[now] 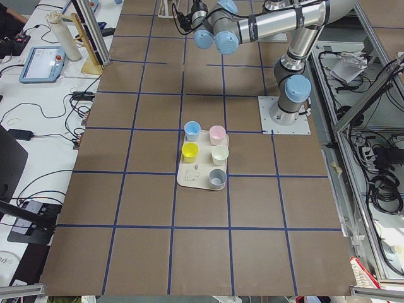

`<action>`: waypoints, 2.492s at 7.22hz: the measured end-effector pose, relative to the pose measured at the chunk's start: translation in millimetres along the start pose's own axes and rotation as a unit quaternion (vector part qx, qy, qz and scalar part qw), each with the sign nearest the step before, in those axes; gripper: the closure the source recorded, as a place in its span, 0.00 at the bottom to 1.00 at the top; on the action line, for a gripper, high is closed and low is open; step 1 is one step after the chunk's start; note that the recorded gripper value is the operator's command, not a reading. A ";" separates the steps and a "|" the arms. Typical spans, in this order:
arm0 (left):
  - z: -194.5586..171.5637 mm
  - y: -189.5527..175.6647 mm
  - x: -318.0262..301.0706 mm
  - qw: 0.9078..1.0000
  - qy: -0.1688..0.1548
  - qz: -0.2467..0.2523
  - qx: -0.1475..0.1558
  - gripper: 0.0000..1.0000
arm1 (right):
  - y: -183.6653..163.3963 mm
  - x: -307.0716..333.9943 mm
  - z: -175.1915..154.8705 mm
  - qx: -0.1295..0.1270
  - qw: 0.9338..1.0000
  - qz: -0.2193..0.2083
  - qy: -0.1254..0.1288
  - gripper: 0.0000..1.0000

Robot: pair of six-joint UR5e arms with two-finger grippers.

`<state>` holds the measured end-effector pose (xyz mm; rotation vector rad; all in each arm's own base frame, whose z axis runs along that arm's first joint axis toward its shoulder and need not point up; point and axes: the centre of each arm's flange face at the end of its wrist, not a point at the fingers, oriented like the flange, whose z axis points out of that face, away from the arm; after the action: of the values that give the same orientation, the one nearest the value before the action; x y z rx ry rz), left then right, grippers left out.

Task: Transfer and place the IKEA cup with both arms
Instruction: 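Close the left gripper on the cup and open the right gripper, then carry the cup toward the tray with the left gripper while the right gripper withdraws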

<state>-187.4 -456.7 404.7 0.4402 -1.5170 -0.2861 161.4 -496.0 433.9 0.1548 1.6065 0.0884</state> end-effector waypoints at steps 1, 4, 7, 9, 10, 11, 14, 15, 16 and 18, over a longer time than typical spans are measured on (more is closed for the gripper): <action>-12.3 -3.5 -1.2 1.000 -0.019 0.001 0.003 1.00 | -5.3 -1.8 -16.6 0.014 1.000 0.004 -0.001 0.00; -94.3 -15.5 -6.4 0.991 -0.135 0.010 0.024 1.00 | -9.2 -1.4 -52.6 0.015 1.000 -0.005 0.017 0.00; -167.3 -13.5 2.3 0.926 -0.368 0.081 0.019 1.00 | -2.2 5.0 -56.4 -0.048 0.996 -0.030 0.066 0.00; -244.4 -16.2 14.7 0.847 -0.517 0.122 0.034 1.00 | 1.5 9.5 -61.1 -0.096 0.988 -0.039 0.116 0.00; -285.9 -19.8 27.4 0.807 -0.570 0.154 0.030 1.00 | 0.9 11.4 -64.9 -0.115 0.981 -0.040 0.152 0.00; -330.0 -25.3 37.2 0.765 -0.615 0.190 0.021 1.00 | 0.0 13.2 -69.5 -0.132 0.971 -0.040 0.194 0.00; -472.9 -63.0 17.4 0.691 -0.666 0.281 -0.010 1.00 | 0.9 16.2 -83.5 -0.160 0.930 -0.017 0.330 0.00; -505.3 -87.9 12.3 0.672 -0.675 0.304 -0.023 1.00 | 1.6 16.1 -83.9 -0.159 0.912 0.003 0.379 0.00; -532.9 -113.9 12.9 0.658 -0.680 0.322 -0.038 1.00 | 2.7 14.4 -78.5 -0.155 0.891 0.017 0.427 0.00; -568.3 -164.2 -5.0 0.652 -0.672 0.343 -0.068 1.00 | 5.3 7.6 -54.1 -0.130 0.845 0.030 0.518 0.00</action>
<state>392.6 -543.8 327.5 -0.7229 -2.9462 -0.0724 107.4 -487.4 429.5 -0.0828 2.6501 0.5081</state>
